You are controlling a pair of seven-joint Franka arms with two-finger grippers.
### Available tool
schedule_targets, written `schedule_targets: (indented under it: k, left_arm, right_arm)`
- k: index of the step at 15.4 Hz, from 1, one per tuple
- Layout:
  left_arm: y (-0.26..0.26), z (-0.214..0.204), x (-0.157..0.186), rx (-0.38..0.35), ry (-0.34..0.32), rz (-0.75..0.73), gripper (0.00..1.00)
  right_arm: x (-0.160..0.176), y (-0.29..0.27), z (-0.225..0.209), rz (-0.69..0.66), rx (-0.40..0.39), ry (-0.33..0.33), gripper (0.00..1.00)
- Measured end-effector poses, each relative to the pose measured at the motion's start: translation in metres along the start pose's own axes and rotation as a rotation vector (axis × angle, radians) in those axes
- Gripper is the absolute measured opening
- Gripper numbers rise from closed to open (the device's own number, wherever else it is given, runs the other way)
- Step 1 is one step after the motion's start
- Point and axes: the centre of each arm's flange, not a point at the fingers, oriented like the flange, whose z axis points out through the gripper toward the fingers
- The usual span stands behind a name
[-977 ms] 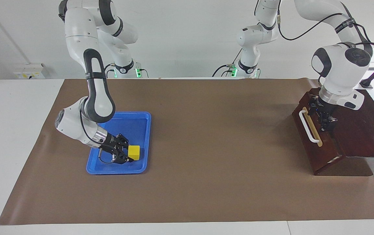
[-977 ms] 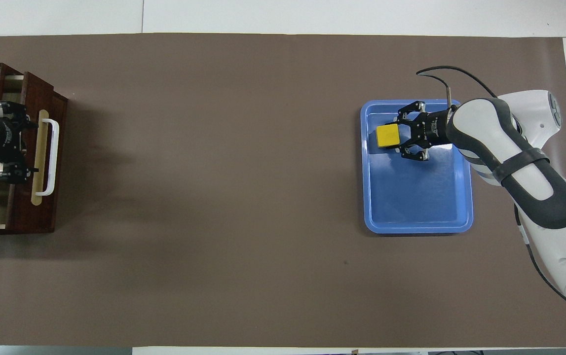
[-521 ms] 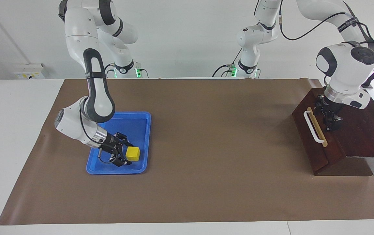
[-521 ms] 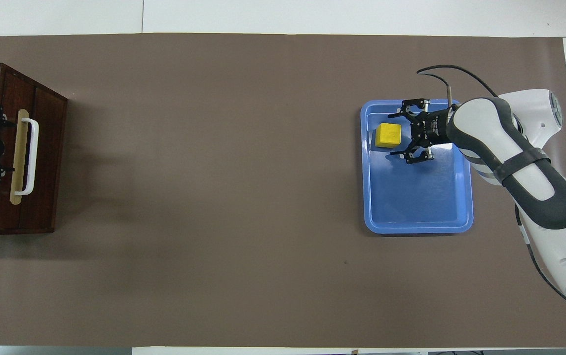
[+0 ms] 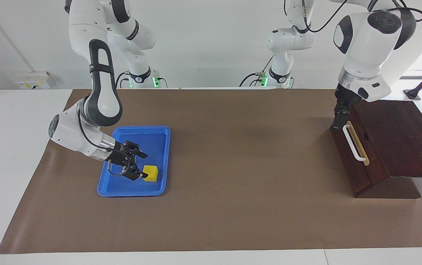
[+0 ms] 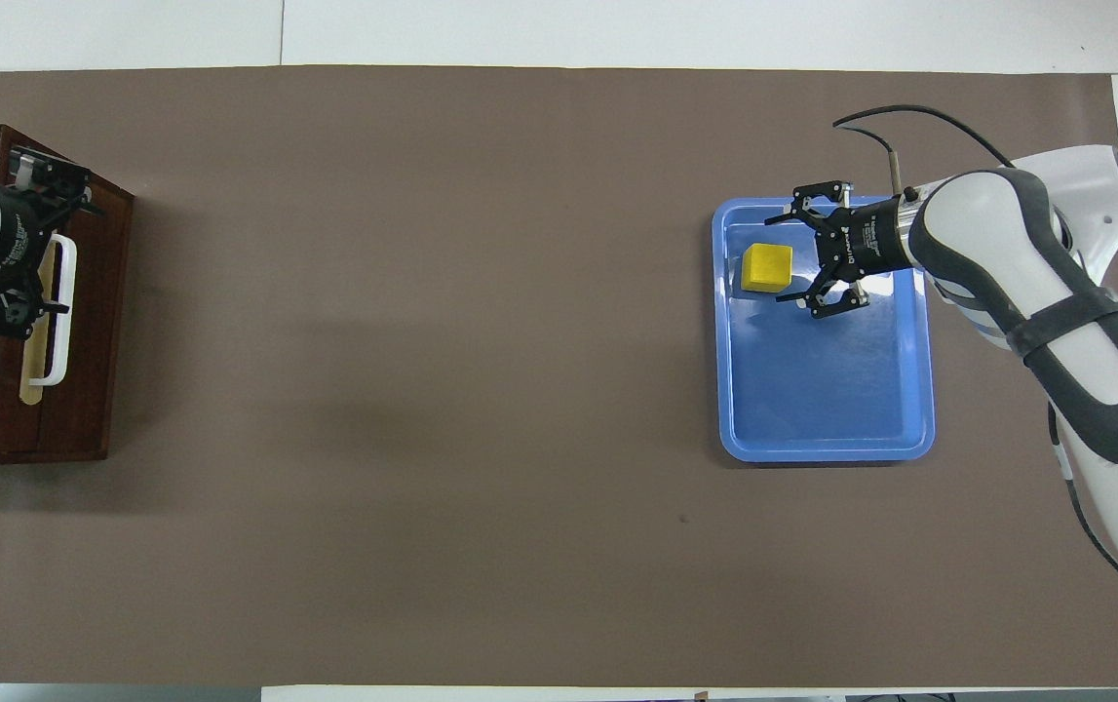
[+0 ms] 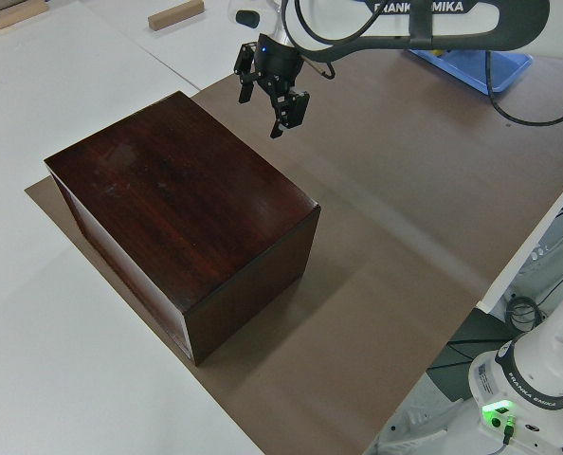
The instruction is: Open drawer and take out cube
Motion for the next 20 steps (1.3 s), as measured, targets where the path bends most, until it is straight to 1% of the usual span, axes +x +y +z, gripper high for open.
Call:
schedule_targets:
  k: [2,3,5,7,8,9,11,12,14,16,20]
  left_arm:
    - [-0.01,-0.007,-0.002,0.033,-0.064,0.213,1.0]
    - [-0.014,-0.009,-0.003,0.04,-0.095,0.32,1.0]
    - [-0.02,-0.013,-0.009,0.058,-0.139,0.51,1.0]
    - [-0.025,-0.018,-0.017,0.071,-0.169,0.663,1.0]
    - [-0.028,-0.02,-0.017,0.07,-0.175,0.721,1.0]
    - [-0.031,-0.022,-0.015,0.064,-0.175,0.763,1.0]
    - [-0.035,-0.023,-0.007,0.056,-0.173,0.798,1.0]
    - [-0.04,-0.022,-0.001,0.054,-0.175,0.805,1.0]
    - [-0.051,-0.019,0.015,0.05,-0.185,0.834,1.0]
    - [-0.054,-0.018,0.019,0.049,-0.189,0.85,1.0]
    - [-0.05,-0.017,0.013,0.053,-0.196,0.87,1.0]
  right_arm:
    - [-0.033,0.001,-0.044,-0.141,-0.048,0.067,1.0]
    - [-0.049,0.004,-0.063,-0.24,-0.079,0.093,1.0]
    - [-0.071,0.015,-0.096,-0.476,-0.168,0.156,1.0]
    - [-0.083,0.023,-0.122,-0.725,-0.269,0.254,1.0]
    - [-0.088,0.025,-0.134,-0.844,-0.312,0.293,1.0]
    - [-0.095,0.029,-0.146,-0.951,-0.351,0.316,1.0]
    - [-0.111,0.038,-0.171,-1.145,-0.422,0.348,1.0]
    - [-0.118,0.045,-0.184,-1.213,-0.455,0.36,1.0]
    - [-0.131,0.06,-0.203,-1.263,-0.499,0.347,1.0]
    - [-0.138,0.075,-0.213,-1.252,-0.526,0.31,1.0]
    - [-0.122,0.091,-0.217,-1.191,-0.567,0.236,1.0]
